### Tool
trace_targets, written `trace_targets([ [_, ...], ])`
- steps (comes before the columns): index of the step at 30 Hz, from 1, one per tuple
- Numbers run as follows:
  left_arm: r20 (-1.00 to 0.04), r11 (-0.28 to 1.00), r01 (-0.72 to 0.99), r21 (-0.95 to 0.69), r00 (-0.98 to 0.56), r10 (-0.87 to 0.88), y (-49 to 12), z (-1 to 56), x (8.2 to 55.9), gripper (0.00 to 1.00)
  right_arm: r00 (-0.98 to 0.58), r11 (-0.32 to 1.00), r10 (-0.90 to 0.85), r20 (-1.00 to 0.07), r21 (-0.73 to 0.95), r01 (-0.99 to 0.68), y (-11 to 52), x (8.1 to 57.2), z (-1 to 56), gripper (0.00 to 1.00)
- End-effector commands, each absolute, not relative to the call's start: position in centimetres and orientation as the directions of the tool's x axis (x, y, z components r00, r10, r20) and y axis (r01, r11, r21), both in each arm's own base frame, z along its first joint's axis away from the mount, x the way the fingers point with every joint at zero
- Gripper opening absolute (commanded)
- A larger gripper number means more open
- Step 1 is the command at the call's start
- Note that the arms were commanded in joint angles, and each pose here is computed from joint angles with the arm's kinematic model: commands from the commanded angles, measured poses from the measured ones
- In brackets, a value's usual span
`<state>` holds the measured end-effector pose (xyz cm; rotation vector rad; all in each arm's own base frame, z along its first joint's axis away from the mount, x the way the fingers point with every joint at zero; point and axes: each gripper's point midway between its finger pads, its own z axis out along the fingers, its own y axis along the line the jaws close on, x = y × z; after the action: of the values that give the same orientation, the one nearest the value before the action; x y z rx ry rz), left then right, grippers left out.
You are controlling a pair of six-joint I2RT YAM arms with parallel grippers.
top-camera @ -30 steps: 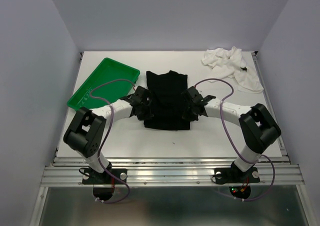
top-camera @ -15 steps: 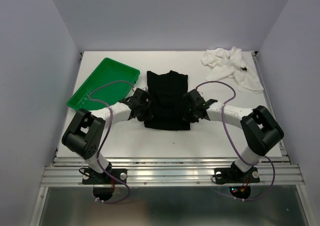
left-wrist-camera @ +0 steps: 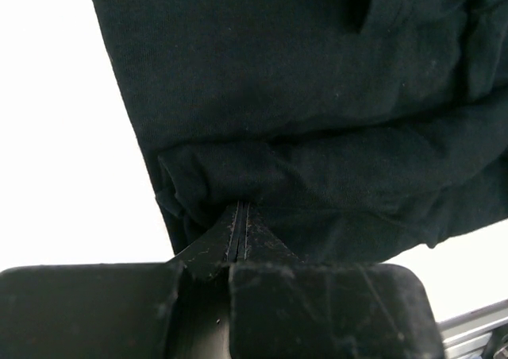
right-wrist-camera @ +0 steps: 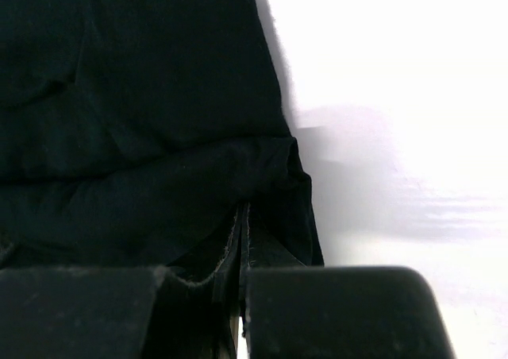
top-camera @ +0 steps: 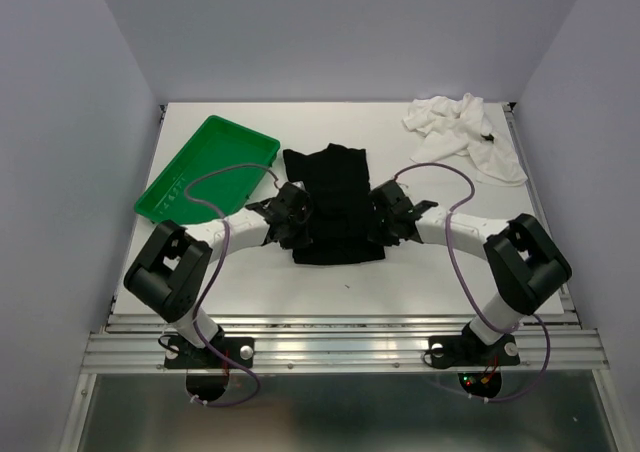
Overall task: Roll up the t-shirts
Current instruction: Roll the T-shirt to the center of the board.
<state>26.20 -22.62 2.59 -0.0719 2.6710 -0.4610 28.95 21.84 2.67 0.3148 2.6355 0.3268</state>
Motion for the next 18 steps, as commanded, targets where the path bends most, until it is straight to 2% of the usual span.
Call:
trace_targets([
  [1,-0.345,0.986,0.015,-0.163,-0.938,-0.042,-20.8,0.3,25.7,0.0,-0.922,0.959,0.245,-0.3,0.214,0.185,19.6,23.2,-0.3,0.01],
  [4,-0.339,0.991,0.019,-0.13,-0.94,-0.026,-20.7,0.0,26.4,0.0,-0.934,0.962,0.22,-0.282,0.224,0.159,20.4,20.5,-0.3,0.01],
  [10,-0.403,0.994,0.036,-0.1,-0.915,-0.007,-20.3,2.2,30.1,0.0,-0.959,0.951,0.16,-0.232,0.298,0.086,25.0,15.2,0.2,0.01],
  [13,-0.411,0.993,0.027,-0.116,-0.911,-0.023,-19.9,2.8,31.5,0.0,-0.961,0.946,0.155,-0.231,0.315,0.077,26.8,14.5,0.8,0.01],
  [18,-0.453,0.988,0.069,-0.138,-0.892,-0.001,-21.2,5.5,33.8,0.0,-0.932,0.957,0.156,-0.327,0.282,0.061,27.4,16.3,3.5,0.01],
])
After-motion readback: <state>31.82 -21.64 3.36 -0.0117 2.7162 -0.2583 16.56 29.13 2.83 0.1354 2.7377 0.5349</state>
